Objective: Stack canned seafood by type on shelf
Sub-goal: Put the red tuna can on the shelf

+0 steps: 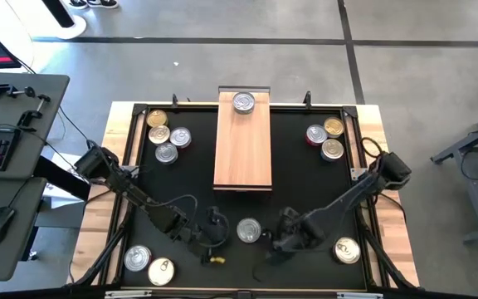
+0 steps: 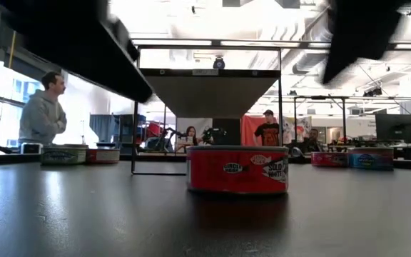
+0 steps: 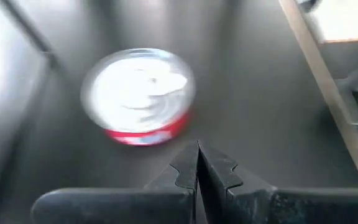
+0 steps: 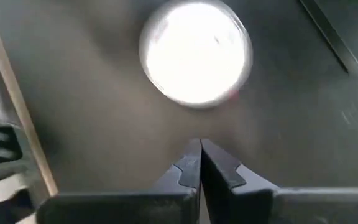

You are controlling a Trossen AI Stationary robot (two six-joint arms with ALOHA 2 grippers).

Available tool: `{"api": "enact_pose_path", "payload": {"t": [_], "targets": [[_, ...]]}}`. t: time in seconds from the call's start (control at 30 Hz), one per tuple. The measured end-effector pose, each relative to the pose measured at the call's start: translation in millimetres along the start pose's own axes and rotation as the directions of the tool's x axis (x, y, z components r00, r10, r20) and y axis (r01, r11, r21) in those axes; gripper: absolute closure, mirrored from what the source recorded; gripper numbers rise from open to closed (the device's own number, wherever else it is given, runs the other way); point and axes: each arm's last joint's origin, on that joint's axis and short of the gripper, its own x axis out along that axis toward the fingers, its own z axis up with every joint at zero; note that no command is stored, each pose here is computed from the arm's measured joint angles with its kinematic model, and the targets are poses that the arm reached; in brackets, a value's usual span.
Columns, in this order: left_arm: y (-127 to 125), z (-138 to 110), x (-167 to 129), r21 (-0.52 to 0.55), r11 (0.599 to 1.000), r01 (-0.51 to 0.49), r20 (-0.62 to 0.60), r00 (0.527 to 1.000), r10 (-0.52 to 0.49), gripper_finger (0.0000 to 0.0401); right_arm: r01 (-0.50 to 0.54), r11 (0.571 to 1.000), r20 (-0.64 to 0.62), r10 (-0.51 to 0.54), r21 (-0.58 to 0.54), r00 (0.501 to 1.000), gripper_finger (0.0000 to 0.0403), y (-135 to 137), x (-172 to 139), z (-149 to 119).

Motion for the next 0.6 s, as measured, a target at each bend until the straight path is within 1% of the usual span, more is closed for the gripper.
{"api": "enact_pose_path", "payload": {"t": [0.1,0.2,0.27,0.33,0.43,0.6], "targets": [[16.5,2.6,10.6,0.004,0.999,-0.054,-0.013,0.998,0.054,0.0401,0.005,0.995,0.019,-0.007,0.104,1.0,0.0403,-6.0,12.2,-8.0],[26.5,-4.0,23.4,-0.009,0.999,-0.054,-0.077,0.996,0.053,0.0401,-0.01,0.98,0.039,0.002,0.198,0.999,0.0403,-16.9,30.3,-14.7],[26.3,-9.5,28.5,-0.019,0.999,-0.046,-0.106,0.993,0.043,0.0401,0.005,0.963,0.054,-0.02,0.27,0.998,0.0403,-25.2,38.3,-16.2],[21.7,-15.1,32.0,-0.006,0.999,-0.037,-0.119,0.992,0.036,0.0401,0.033,0.948,0.051,-0.052,0.317,0.997,0.0403,-34.0,44.5,-16.6],[16.2,-22.8,36.7,0.032,0.998,-0.046,-0.128,0.991,0.05,0.0401,0.049,0.938,0.055,-0.072,0.343,0.996,0.0403,-42.0,49.8,-12.0],[11.1,-25.1,45.6,0.012,0.999,-0.052,-0.073,0.996,0.052,0.0401,0.006,0.943,0.066,-0.03,0.334,0.997,0.0403,-42.4,53.3,-2.5]]}}
